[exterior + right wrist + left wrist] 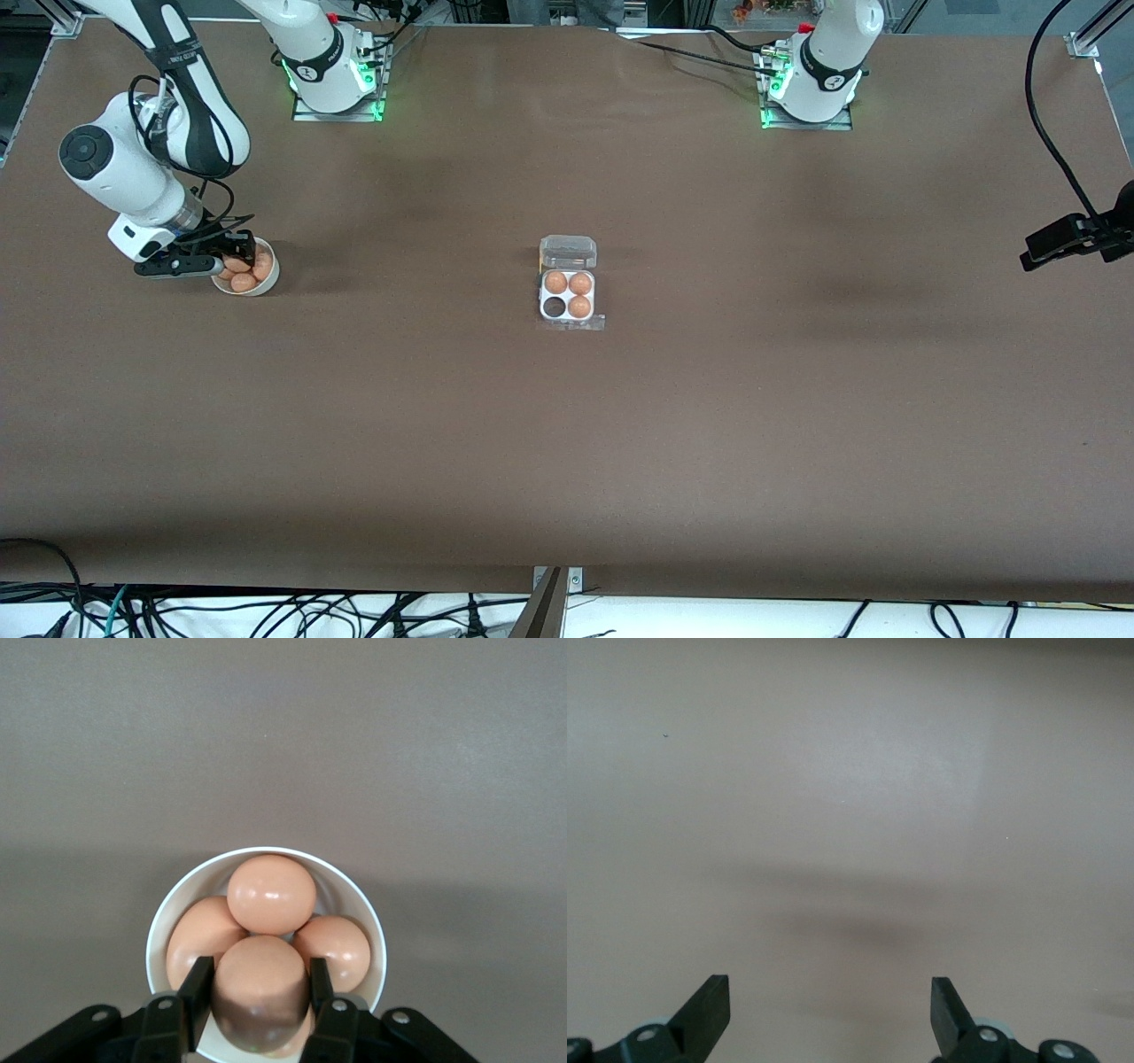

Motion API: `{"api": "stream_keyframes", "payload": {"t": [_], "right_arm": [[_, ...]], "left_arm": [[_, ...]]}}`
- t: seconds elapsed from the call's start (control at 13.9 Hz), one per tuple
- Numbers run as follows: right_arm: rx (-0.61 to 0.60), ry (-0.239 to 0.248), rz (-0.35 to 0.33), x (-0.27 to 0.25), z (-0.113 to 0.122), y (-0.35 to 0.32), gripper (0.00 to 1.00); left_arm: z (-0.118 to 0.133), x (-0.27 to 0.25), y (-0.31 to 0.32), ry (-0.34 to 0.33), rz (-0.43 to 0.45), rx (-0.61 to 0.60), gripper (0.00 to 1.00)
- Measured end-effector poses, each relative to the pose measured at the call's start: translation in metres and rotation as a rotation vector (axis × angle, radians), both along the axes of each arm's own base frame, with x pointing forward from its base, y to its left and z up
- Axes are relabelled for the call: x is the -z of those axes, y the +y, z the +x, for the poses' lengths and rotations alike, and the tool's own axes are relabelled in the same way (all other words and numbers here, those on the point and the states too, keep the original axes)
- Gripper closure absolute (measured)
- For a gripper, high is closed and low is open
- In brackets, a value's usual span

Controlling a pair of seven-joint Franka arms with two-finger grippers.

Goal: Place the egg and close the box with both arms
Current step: 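Close the right gripper on one brown egg and lift it, then carry the egg with the right gripper over the plastic carton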

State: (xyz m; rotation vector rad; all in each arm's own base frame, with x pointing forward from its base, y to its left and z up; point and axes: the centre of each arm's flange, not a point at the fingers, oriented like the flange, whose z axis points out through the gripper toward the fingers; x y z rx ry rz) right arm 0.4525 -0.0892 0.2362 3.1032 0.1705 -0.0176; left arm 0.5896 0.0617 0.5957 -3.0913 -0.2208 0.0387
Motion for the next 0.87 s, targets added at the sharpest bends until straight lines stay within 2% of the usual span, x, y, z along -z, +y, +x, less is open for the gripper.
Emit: {"api": "stream_keyframes", "payload": {"t": [0.22, 0.43, 0.58, 0.87], "right_arm": [[-0.001, 0.034, 0.008, -0.012, 0.013, 0.001, 0.52], [0.021, 0.062, 0.052, -0.029, 0.031, 0.017, 0.52], [0.043, 0.080, 0.070, -0.045, 0.047, 0.042, 0.52], [0.132, 0.110, 0.049, -0.074, 0.080, 0.127, 0.52]], "left_arm": [[0.000, 0.000, 0.000, 0.000, 0.000, 0.000, 0.00], [0.000, 0.000, -0.001, 0.000, 0.000, 0.002, 0.00], [0.000, 0.000, -0.002, 0.005, -0.001, 0.004, 0.00], [-0.001, 0.001, -0.006, 0.011, -0.002, 0.009, 0.00]]}}
